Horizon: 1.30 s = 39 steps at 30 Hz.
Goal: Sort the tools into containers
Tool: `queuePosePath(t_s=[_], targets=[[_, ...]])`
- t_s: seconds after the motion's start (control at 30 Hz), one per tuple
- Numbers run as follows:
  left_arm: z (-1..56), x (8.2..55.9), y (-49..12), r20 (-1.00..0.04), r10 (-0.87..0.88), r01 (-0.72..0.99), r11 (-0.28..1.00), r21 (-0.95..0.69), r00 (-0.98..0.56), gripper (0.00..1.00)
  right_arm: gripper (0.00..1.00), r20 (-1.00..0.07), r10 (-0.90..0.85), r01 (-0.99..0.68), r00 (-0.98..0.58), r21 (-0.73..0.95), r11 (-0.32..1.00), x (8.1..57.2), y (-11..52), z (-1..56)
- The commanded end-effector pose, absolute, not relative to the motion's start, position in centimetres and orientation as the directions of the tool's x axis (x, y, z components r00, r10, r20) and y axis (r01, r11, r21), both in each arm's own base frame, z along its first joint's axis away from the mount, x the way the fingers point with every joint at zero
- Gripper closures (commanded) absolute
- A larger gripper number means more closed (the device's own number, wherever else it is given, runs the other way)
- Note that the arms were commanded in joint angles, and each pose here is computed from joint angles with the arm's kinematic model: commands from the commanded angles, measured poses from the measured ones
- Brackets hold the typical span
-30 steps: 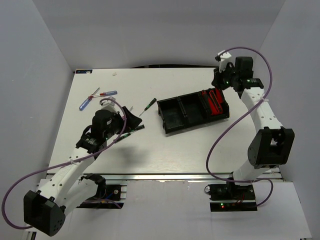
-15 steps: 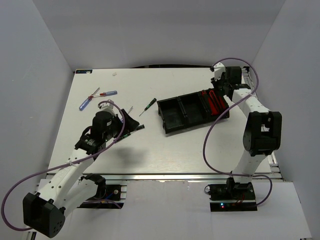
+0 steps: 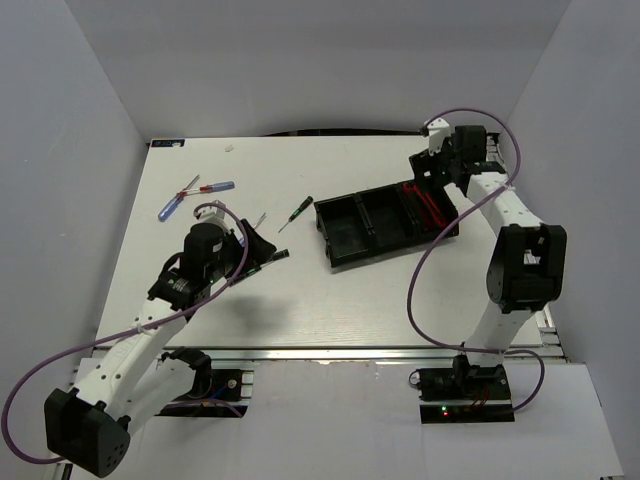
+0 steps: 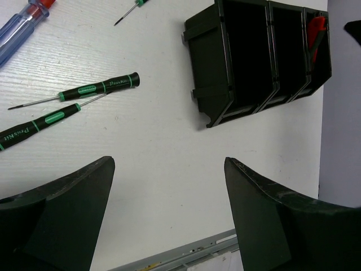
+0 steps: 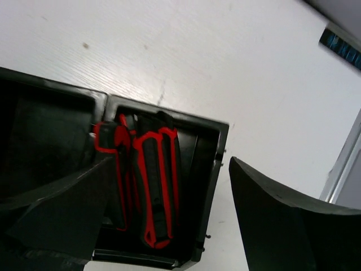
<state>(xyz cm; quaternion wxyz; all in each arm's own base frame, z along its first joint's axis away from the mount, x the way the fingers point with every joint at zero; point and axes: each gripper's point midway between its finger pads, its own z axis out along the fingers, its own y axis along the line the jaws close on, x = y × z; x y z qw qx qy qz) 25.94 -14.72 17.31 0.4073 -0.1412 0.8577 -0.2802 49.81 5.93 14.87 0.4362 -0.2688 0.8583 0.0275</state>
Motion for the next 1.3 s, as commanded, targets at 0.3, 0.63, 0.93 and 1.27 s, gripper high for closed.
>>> queuePosePath(t_s=[0.3,0.63,0.93,1.27], targets=[[19.2,26.7,-14.4,-0.660,-0.449,0.011,0.822,-0.570,-0.602,0.10,0.11,-0.908,-0.393,-0.984,0.142,-0.173,0.045,36.3,21.1,26.7],[17.5,25.4,-13.3,-0.621,-0.471,-0.075,0.829,-0.554,-0.627,0.10,0.12,-0.815,-0.360,-0.834,0.454,-0.247,-0.493,27.8,32.3,20.3],[17.1,22.5,-9.9,-0.497,-0.679,-0.373,0.723,-0.582,-0.541,0.26,0.22,-0.791,-0.423,-0.840,0.442,-0.199,-0.505,27.9,41.2,14.0],[19.2,18.5,-8.4,-0.396,-0.804,-0.446,0.582,-0.680,-0.445,0.36,0.28,-0.762,-0.518,-0.902,0.389,-0.201,-0.382,32.3,46.4,8.7]])
